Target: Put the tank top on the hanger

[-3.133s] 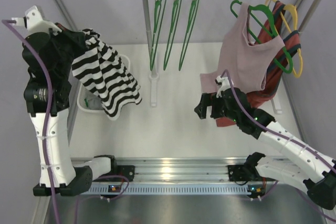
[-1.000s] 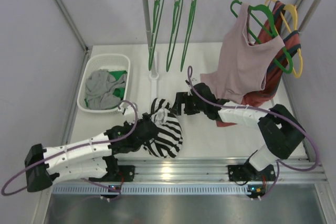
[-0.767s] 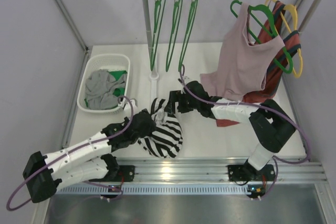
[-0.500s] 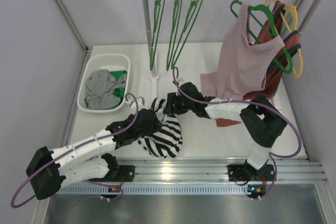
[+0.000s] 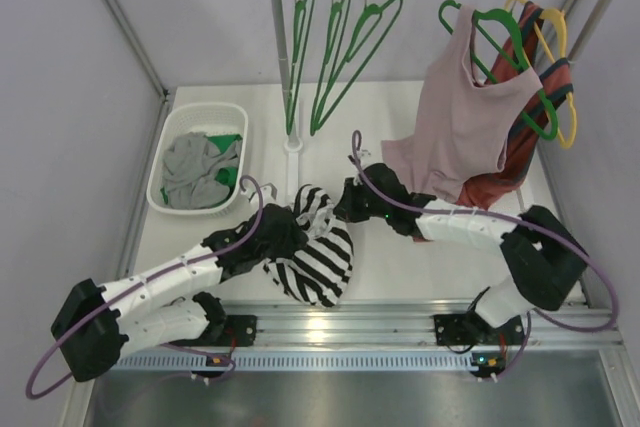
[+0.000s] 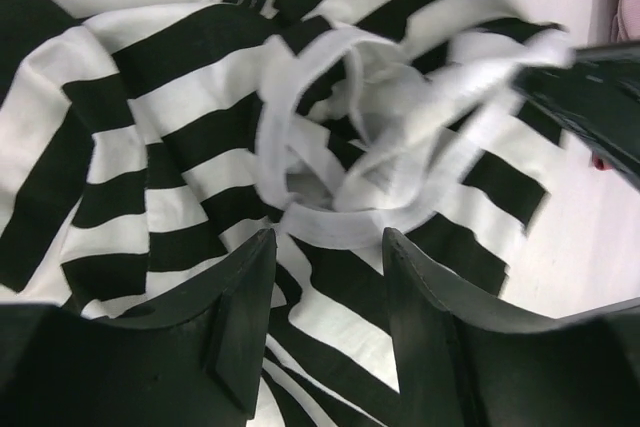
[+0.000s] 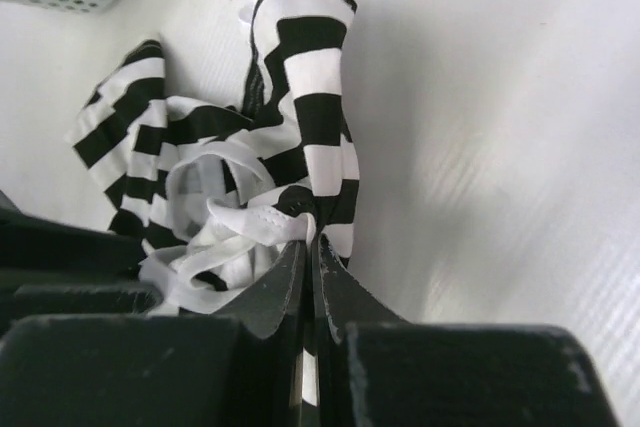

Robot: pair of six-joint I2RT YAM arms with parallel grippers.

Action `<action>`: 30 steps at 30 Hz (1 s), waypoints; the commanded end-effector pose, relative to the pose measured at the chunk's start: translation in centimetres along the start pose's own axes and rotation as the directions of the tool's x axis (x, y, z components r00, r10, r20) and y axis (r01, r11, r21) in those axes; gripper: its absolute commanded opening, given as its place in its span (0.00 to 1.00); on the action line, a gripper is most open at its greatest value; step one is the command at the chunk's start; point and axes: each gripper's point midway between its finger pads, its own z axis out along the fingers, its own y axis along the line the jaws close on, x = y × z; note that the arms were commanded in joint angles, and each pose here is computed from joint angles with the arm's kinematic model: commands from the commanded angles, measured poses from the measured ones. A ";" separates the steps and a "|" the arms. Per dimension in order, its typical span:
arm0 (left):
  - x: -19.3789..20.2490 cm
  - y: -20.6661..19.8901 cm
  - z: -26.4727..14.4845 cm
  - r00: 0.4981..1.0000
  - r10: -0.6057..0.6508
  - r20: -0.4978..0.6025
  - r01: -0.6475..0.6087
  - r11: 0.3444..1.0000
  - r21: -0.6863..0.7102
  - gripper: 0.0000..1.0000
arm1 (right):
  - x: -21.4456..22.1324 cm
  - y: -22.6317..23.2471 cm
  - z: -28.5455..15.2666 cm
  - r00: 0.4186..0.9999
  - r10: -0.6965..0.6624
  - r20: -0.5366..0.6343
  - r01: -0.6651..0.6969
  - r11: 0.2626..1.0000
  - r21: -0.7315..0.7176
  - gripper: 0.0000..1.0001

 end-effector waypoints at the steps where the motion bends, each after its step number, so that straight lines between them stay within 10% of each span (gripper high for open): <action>1: -0.8 -0.8 0.1 1.000 -0.002 0.025 0.001 0.999 0.044 0.51 | -3.0 1.5 -4.1 0.989 -0.006 0.145 0.009 1.000 -0.022 0.00; 30: 0.1 -8.0 5.8 0.973 0.217 -0.083 -0.186 0.941 0.283 0.58 | 5.4 -4.9 -10.1 0.993 0.074 0.089 -0.083 0.990 0.110 0.10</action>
